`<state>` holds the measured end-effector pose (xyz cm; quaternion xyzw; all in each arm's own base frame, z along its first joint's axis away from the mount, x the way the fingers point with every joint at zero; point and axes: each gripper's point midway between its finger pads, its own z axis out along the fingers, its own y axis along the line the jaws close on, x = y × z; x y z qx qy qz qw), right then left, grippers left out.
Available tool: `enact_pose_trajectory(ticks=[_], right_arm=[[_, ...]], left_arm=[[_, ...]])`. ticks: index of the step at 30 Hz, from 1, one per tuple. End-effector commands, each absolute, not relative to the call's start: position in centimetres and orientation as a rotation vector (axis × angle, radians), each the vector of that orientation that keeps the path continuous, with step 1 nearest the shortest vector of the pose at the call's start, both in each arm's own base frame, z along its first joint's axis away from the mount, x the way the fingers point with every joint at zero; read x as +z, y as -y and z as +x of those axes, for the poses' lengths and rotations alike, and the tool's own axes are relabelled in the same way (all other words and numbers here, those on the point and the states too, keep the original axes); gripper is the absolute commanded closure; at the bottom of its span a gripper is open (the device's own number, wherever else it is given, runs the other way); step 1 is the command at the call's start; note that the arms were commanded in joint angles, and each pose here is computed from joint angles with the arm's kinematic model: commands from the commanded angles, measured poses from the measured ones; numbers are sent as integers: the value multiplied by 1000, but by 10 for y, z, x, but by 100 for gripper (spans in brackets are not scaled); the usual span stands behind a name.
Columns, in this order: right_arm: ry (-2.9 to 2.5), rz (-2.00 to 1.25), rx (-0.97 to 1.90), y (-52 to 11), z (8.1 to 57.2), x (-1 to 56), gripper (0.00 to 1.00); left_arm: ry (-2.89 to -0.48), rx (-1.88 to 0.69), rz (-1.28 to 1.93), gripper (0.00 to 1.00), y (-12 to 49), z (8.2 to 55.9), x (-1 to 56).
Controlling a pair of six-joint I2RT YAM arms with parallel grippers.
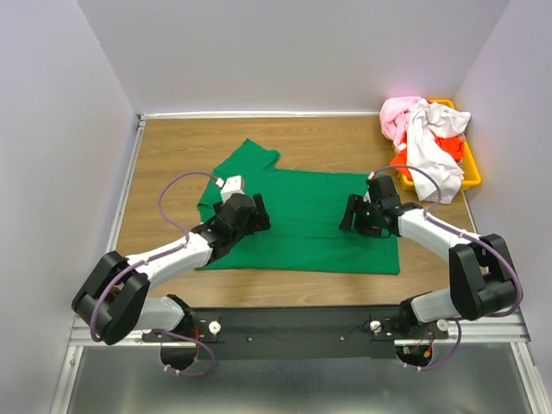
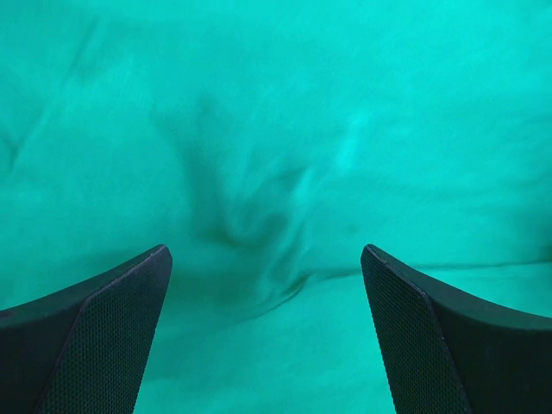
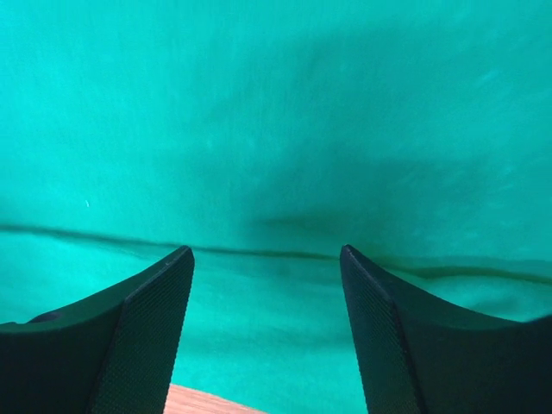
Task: Fold and stack the t-shirts
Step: Fold the tshirt
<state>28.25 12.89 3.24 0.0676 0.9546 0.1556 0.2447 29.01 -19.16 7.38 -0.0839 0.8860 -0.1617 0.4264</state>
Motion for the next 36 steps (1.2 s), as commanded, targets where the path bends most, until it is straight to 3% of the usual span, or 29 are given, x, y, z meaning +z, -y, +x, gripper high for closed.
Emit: enact_pose_trajectory(ticks=[1, 9, 11, 12, 13, 18, 24, 36], right_arm=[[-2539, 233, 270, -116, 320, 63, 23], [-2484, 286, 139, -90, 400, 80, 22], [-2470, 314, 114, -78, 418, 81, 23], [-2468, 336, 101, -70, 433, 78, 24], [-2464, 344, 98, -66, 440, 78, 24], [-2463, 406, 59, -40, 475, 63, 34], [-2460, 433, -40, -17, 496, 48, 42], [-2491, 497, -194, 11, 491, 18, 48]], left_arm=[[-2131, -365, -169, 2, 191, 326, 114], [-2014, -257, -147, 3, 156, 436, 172], [-2050, -186, -100, 4, 155, 460, 160], [-2019, -168, -95, 4, 156, 479, 181], [-2074, -120, -58, 4, 157, 492, 157], [-2087, -70, -42, 7, 157, 551, 165], [-2101, -76, -27, 9, 144, 591, 159], [-2118, -36, 124, 11, 152, 632, 137]])
